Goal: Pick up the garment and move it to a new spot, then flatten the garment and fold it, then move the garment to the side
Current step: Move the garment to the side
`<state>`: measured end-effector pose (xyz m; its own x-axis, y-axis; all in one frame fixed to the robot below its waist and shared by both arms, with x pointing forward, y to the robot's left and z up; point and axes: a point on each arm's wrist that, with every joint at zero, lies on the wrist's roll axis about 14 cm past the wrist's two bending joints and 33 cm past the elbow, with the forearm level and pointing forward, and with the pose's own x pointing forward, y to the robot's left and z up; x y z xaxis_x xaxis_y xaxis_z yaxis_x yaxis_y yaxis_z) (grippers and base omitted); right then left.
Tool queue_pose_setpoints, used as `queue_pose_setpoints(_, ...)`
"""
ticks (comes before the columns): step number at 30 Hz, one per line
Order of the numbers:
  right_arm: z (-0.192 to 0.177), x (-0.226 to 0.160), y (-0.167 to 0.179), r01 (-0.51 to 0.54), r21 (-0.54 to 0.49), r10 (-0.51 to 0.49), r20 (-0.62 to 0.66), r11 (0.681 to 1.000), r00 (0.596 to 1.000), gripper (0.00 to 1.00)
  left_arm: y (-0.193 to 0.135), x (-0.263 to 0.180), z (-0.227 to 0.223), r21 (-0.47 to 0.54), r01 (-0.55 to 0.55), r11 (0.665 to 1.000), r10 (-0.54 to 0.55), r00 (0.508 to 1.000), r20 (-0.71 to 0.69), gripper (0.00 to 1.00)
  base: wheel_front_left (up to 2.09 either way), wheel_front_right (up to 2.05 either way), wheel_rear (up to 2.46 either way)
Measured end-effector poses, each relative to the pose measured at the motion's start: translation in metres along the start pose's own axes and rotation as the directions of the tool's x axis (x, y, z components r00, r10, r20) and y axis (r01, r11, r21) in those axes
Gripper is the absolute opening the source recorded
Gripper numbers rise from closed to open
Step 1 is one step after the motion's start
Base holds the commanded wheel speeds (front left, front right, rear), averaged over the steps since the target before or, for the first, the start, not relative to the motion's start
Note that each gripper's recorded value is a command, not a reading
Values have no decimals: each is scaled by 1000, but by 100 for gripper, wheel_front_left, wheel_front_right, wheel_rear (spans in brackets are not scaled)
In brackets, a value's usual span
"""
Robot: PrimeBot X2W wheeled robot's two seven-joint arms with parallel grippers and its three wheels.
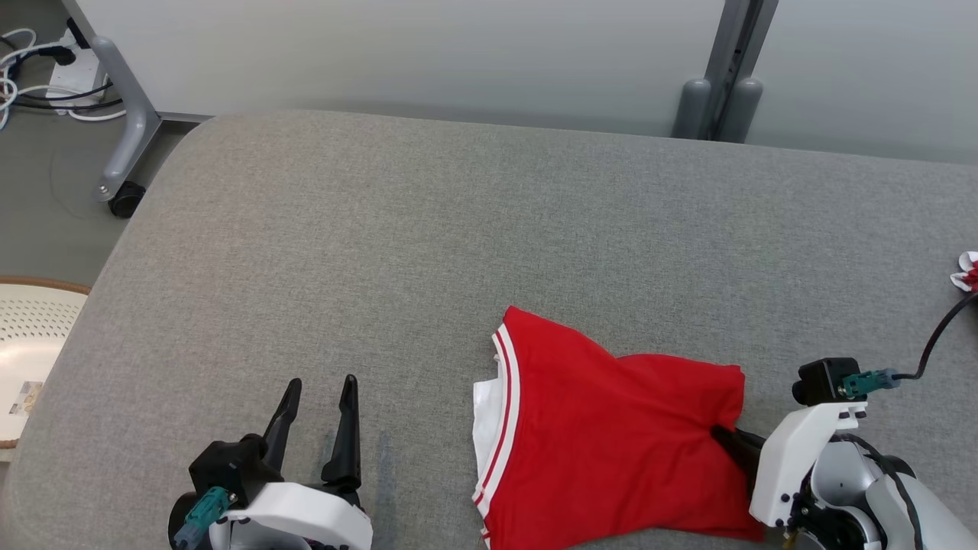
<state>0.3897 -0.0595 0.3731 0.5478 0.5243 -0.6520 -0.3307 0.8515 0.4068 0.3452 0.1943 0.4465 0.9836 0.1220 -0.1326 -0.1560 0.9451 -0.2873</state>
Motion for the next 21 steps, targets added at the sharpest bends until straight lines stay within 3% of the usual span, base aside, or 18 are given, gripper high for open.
queue_pose_setpoints(6, 9, -3, -4, 7, -20, -6, 43, 1000, 999, 0, -6, 5, -2, 4, 18, 1000, -18, 1000, -7, 100, 0, 0, 0)
queue_pose_setpoints(11, 36, -24, -32, 75, -29, -69, 147, 997, 987, 0, -21, 11, -5, 7, 67, 998, -67, 998, -13, 100, 0, 0, 0)
queue_pose_setpoints(21, 65, -96, -110, 277, 66, -283, 321, 959, 904, 0, -72, 29, -17, 23, 222, 975, -221, 974, -50, 100, 0, 0, 0)
